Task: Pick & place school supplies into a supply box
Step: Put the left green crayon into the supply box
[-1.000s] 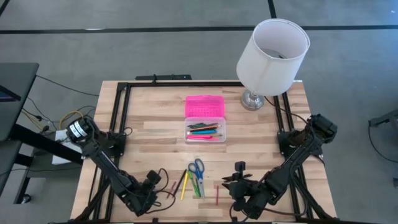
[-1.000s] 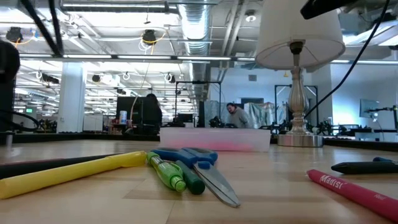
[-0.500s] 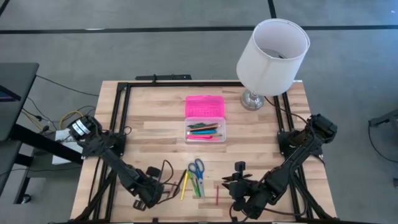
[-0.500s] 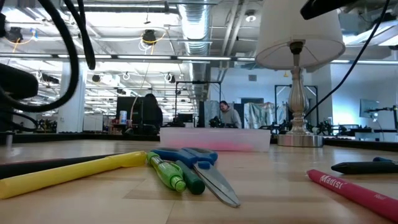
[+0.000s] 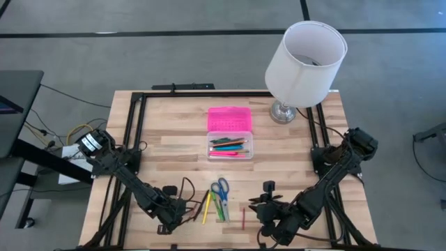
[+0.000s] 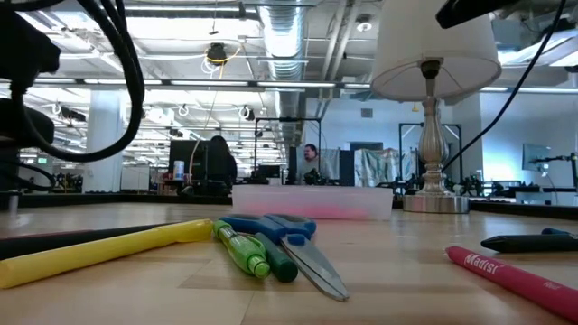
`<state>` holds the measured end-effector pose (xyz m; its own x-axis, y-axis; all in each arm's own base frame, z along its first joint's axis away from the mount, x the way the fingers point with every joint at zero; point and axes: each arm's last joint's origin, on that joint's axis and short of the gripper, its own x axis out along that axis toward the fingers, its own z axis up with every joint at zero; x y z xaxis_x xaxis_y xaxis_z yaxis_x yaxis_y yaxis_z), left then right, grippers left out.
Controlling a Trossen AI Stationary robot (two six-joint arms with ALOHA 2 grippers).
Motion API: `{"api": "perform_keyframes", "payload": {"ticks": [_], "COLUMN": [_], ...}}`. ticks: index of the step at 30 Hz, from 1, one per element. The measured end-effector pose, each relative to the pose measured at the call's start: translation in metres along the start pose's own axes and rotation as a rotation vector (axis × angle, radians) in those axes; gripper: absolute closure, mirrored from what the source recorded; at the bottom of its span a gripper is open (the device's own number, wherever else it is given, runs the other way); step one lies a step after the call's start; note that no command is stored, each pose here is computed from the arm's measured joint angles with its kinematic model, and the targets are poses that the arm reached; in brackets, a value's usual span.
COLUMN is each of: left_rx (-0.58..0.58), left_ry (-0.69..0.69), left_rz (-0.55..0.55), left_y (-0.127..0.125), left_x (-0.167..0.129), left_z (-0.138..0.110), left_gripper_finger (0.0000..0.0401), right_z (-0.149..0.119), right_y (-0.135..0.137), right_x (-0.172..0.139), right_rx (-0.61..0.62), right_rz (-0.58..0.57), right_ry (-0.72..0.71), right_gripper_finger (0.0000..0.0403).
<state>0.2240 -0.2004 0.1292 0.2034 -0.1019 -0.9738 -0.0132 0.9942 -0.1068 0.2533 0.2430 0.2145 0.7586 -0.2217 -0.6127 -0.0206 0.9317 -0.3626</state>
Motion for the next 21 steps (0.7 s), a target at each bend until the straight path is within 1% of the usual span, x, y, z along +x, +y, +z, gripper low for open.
{"api": "perform_keyframes", "payload": {"ticks": [3,5,11,14,17,21], "left_rx": [-0.016,-0.021,-0.001,0.022,0.031,0.019], "left_ry": [-0.030,-0.044,-0.047,-0.046,-0.040,-0.028], "left_rz": [0.023,0.038,0.049,0.050,0.054,0.075], "left_y": [0.0004,0.0009,0.0018,0.0017,0.0022,0.0037], "left_x": [0.0003,0.0006,0.0007,0.0005,0.0004,0.0002], "left_z": [0.0011,0.0016,0.0018,0.0018,0.0013,0.0000], "left_gripper_finger": [0.0295,0.0306,0.0363,0.0383,0.0390,0.0381], "right_z": [0.0000,0.0000,0.0000,0.0000,0.0000,0.0000], "right_y": [0.0000,0.0000,0.0000,0.0000,0.0000,0.0000], "right_x": [0.0000,0.0000,0.0000,0.0000,0.0000,0.0000], "right_rx": [0.000,0.000,0.000,0.000,0.000,0.000], "right_rz": [0.000,0.000,0.000,0.000,0.000,0.000], "right_ry": [0.000,0.000,0.000,0.000,0.000,0.000], "right_gripper_finger": [0.0305,0.0305,0.0305,0.0305,0.0305,0.0305]}}
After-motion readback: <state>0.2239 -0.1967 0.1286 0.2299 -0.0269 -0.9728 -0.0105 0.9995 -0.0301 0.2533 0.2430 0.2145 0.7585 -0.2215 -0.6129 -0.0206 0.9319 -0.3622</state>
